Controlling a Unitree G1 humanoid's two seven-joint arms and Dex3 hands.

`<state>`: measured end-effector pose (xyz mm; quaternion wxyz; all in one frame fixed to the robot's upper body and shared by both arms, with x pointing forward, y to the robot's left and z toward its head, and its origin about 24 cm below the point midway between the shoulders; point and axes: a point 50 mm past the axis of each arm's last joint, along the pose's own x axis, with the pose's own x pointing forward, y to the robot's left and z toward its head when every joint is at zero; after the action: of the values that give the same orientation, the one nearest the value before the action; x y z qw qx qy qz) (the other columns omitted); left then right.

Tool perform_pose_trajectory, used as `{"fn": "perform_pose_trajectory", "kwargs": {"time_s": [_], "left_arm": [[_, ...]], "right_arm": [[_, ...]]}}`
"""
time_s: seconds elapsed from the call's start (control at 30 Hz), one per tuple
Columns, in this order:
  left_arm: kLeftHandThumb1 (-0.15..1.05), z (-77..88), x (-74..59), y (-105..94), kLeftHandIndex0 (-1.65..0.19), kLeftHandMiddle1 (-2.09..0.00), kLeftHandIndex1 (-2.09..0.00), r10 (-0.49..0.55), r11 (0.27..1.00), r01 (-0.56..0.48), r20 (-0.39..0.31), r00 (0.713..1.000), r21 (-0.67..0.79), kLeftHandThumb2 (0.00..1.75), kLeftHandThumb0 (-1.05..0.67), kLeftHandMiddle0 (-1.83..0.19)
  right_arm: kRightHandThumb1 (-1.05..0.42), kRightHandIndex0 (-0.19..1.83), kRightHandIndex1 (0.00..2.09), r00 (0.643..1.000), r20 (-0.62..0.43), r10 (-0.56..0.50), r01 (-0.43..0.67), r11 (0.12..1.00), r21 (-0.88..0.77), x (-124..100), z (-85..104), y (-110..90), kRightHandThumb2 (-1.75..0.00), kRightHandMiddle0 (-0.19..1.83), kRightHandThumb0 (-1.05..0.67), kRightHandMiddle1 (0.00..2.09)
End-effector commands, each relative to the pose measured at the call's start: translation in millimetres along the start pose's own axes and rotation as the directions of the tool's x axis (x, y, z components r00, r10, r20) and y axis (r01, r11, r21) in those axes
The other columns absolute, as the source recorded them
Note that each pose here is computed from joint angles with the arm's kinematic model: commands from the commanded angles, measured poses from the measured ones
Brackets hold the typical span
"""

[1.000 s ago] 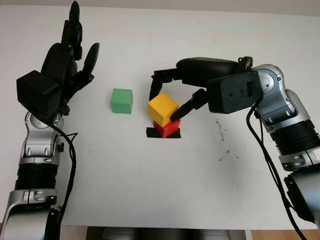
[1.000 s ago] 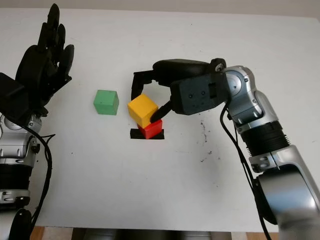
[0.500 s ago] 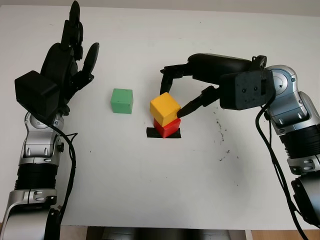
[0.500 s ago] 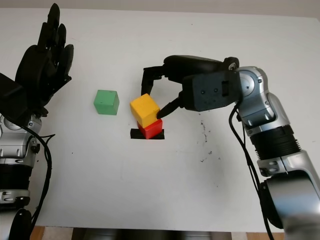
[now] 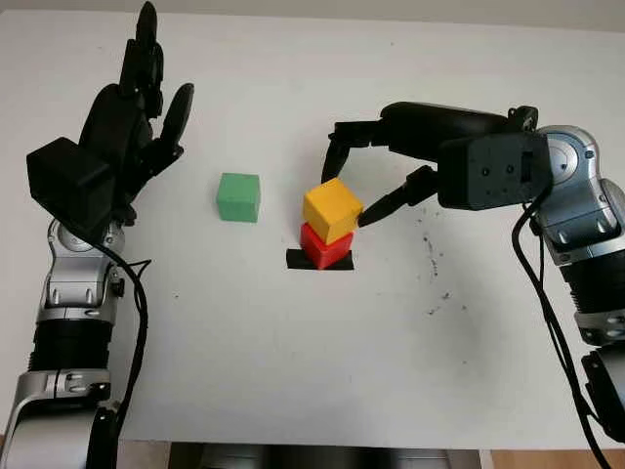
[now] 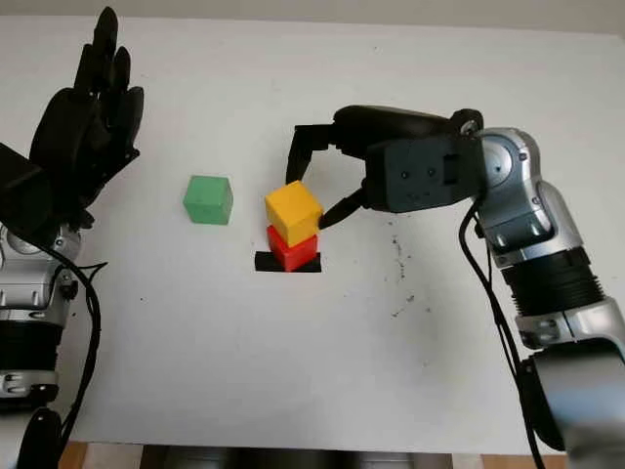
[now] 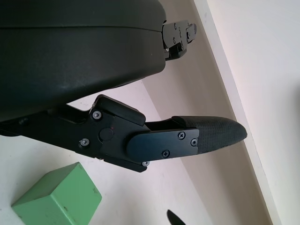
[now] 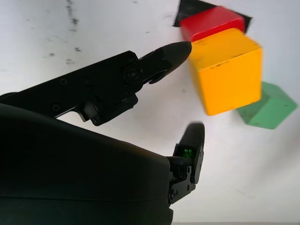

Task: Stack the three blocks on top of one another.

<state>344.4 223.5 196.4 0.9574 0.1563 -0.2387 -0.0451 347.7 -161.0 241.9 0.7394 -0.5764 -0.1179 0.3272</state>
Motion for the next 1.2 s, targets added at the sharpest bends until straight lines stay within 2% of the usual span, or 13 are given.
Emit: {"fn": "perform_pose_trajectory", "kwargs": {"time_s": [0.0, 0.1, 0.17, 0.47, 0.57, 0.6, 0.63, 0.7, 0.73, 0.8, 0.87, 0.97, 1.17], "left_arm": [[1.05, -0.5, -2.8, 3.7, 0.19, -0.05, -0.02, 0.009, 1.0, -0.009, 0.003, 1.0, 0.005, 0.52, -0.81, 0.19], [1.05, -0.8, -3.5, 4.2, 0.19, -0.05, -0.03, 0.008, 1.0, -0.008, 0.001, 1.0, 0.02, 0.53, -0.82, 0.19], [1.05, -1.0, -3.8, 4.7, 0.19, -0.05, -0.03, 0.006, 1.0, -0.006, -0.001, 1.0, 0.024, 0.54, -0.82, 0.19], [1.05, -0.9, -3.7, 5.1, 0.19, -0.05, -0.04, 0.005, 1.0, -0.005, -0.003, 1.0, 0.018, 0.54, -0.81, 0.19], [1.05, -1.4, -2.9, 5.6, 0.19, -0.05, -0.04, 0.006, 1.0, -0.006, 0.001, 1.0, 0.009, 0.52, -0.82, 0.18], [1.05, -1.0, -2.8, 6.4, 0.19, -0.05, -0.04, 0.017, 0.999, -0.018, 0.011, 1.0, 0.026, 0.51, -0.81, 0.18], [1.05, -0.5, -2.6, 7.1, 0.13, -0.08, -0.07, 0.036, 0.998, -0.037, 0.022, 0.999, 0.049, 0.45, -0.77, 0.11], [1.05, 0.1, -2.6, 8.7, -0.01, -0.1, -0.11, 0.059, 0.988, -0.064, 0.039, 0.997, 0.138, 0.35, -0.73, -0.06], [1.05, 0.1, -2.6, 9.1, -0.1, -0.09, -0.13, 0.064, 0.983, -0.071, 0.045, 0.997, 0.17, 0.31, -0.72, -0.18], [1.05, -0.1, -2.9, 9.5, -0.2, -0.09, -0.14, 0.059, 0.975, -0.07, 0.055, 0.997, 0.212, 0.26, -0.7, -0.28], [1.05, 0.1, -3.0, 9.2, -0.25, -0.08, -0.14, 0.039, 0.969, -0.051, 0.054, 0.998, 0.241, 0.2, -0.69, -0.33], [1.05, 0.6, -2.8, 9.0, -0.24, -0.04, -0.09, -0.016, 0.945, 0.0, 0.047, 0.999, 0.327, 0.13, -0.71, -0.24], [1.05, 3.0, -0.5, 7.8, -0.37, -0.05, -0.11, -0.105, 0.866, 0.075, 0.033, 0.994, 0.495, 0.11, -0.74, -0.23]], "right_arm": [[-0.86, -0.05, 0.02, 0.999, -0.036, -0.004, 0.003, 1.0, -0.025, -8, -1.8, -6, -0.05, 0.02, -0.61, 0.27], [-0.85, -0.16, 0.0, 0.998, -0.06, 0.012, -0.013, 1.0, -0.023, -11, -4.5, -7, -0.05, -0.15, -0.76, 0.07], [-0.85, -0.18, 0.0, 0.998, -0.054, 0.018, -0.019, 1.0, -0.009, -12, -5.1, -6, -0.05, -0.18, -0.82, 0.02], [-0.88, -0.19, 0.0, 1.0, 0.003, 0.024, -0.024, 0.998, 0.056, -13, -1.1, -7, -0.06, -0.19, -1.0, 0.0], [-0.91, -0.19, 0.0, 0.998, 0.02, -0.061, 0.057, 0.986, 0.154, -18, -5.1, -11, -0.07, -0.19, -0.98, 0.0], [-0.94, -0.19, 0.0, 0.988, 0.022, -0.151, 0.142, 0.962, 0.232, -22, -7.4, -13, -0.08, -0.18, -0.96, 0.01], [-1.01, -0.15, 0.02, 0.969, 0.019, -0.244, 0.229, 0.93, 0.289, -25, -9.5, -14, -0.13, -0.12, -0.86, 0.04], [-1.04, -0.11, 0.05, 0.918, -0.013, -0.396, 0.371, 0.848, 0.379, -31, -14.4, -16, -0.22, -0.05, -0.75, 0.08], [-1.04, -0.07, 0.07, 0.902, -0.025, -0.431, 0.407, 0.831, 0.378, -33, -15.6, -16, -0.35, -0.02, -0.73, 0.09], [-1.05, -0.03, 0.09, 0.861, -0.052, -0.506, 0.486, 0.787, 0.38, -35, -22.4, -17, -0.49, 0.0, -0.7, 0.1], [-1.05, -0.04, 0.08, 0.834, -0.09, -0.544, 0.513, 0.707, 0.487, -36, -30.1, -15, -0.57, -0.04, -0.67, 0.09], [-1.05, -0.1, 0.04, 0.822, -0.172, -0.543, 0.522, 0.598, 0.608, -38, -39.6, -8, -0.6, -0.11, -0.7, 0.06], [-1.05, -0.18, 0.01, 0.842, -0.216, -0.494, 0.494, 0.544, 0.678, -41, -46.0, 9, -0.62, -0.18, -0.71, 0.01]]}}
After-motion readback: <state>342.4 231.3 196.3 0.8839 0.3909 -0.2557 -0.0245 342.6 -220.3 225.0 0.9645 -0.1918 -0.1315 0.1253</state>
